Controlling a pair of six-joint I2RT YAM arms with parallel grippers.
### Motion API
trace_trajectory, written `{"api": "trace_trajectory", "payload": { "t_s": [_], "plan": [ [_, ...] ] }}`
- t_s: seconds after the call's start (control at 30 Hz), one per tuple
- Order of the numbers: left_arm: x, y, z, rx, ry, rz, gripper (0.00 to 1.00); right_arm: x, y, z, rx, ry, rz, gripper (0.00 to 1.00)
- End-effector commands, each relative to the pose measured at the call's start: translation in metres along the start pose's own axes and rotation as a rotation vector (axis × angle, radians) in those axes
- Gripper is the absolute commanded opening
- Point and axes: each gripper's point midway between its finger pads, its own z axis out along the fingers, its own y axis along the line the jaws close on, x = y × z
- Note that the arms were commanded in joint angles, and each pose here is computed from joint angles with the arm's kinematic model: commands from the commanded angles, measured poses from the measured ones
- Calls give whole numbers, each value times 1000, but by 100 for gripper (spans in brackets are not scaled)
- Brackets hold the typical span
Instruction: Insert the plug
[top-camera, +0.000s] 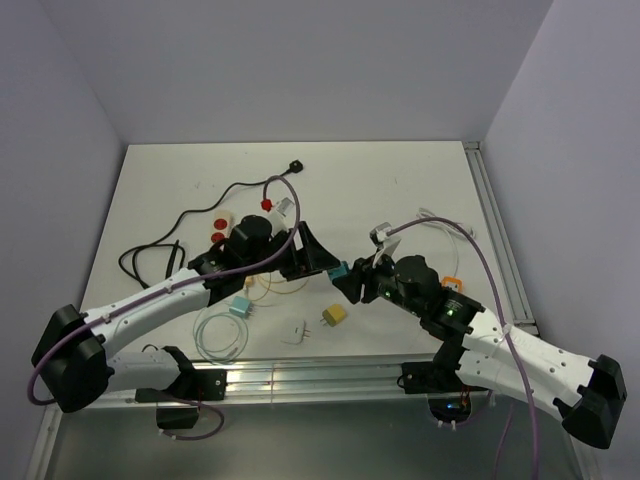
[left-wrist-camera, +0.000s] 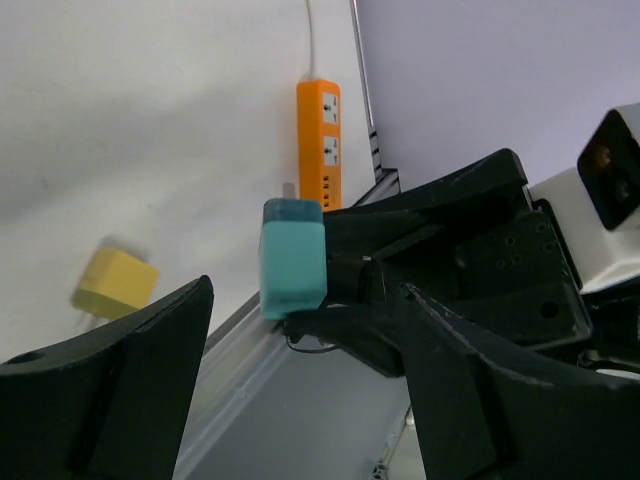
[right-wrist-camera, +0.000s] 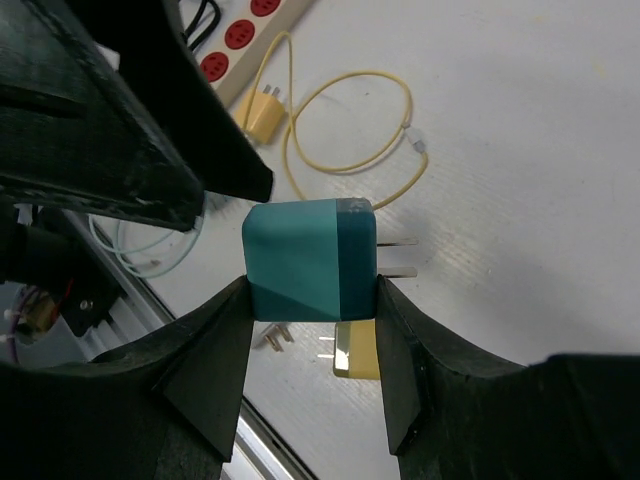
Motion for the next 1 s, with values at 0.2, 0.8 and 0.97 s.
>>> {"api": "trace_trajectory", "payload": {
  "t_s": [0.2, 0.8, 0.97],
  "plan": [
    [8, -36, 22, 60, -10, -21, 72, -36, 13, -16, -11, -160, -27, 0],
    [2, -36, -1, 18, 9, 236, 0, -17, 23, -35, -23, 25, -9, 96],
    [6, -63, -38, 193, 50, 415, 0, -29, 52, -54, -185, 40, 15, 94]
  ]
}}
